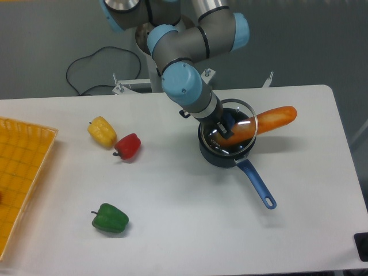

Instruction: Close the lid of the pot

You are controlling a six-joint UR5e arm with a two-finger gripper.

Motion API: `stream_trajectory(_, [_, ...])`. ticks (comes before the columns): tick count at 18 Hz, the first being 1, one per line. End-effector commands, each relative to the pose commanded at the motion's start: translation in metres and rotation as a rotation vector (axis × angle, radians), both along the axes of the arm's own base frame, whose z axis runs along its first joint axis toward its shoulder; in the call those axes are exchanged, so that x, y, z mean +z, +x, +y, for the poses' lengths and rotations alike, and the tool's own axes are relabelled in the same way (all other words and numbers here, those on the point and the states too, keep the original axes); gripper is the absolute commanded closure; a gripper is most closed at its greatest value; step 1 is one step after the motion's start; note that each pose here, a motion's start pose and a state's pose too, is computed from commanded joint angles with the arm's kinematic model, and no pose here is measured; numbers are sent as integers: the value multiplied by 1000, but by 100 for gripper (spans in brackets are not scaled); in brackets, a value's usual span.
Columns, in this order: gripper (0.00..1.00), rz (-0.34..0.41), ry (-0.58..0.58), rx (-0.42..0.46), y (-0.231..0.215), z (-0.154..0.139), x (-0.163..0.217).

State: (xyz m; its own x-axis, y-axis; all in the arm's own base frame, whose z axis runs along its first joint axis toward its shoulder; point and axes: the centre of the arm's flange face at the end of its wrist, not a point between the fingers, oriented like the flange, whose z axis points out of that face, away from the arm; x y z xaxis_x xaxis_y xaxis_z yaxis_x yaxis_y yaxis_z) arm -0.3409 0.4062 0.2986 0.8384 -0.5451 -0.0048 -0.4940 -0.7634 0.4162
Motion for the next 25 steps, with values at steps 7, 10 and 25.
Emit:
stream_trajectory(7, [40,0,0,-2,0,1,0])
stream_trajectory(10, [40,0,-2,-2,-1,2,-2])
stream_trajectory(25, [15,2,1,1,-13,4,-2])
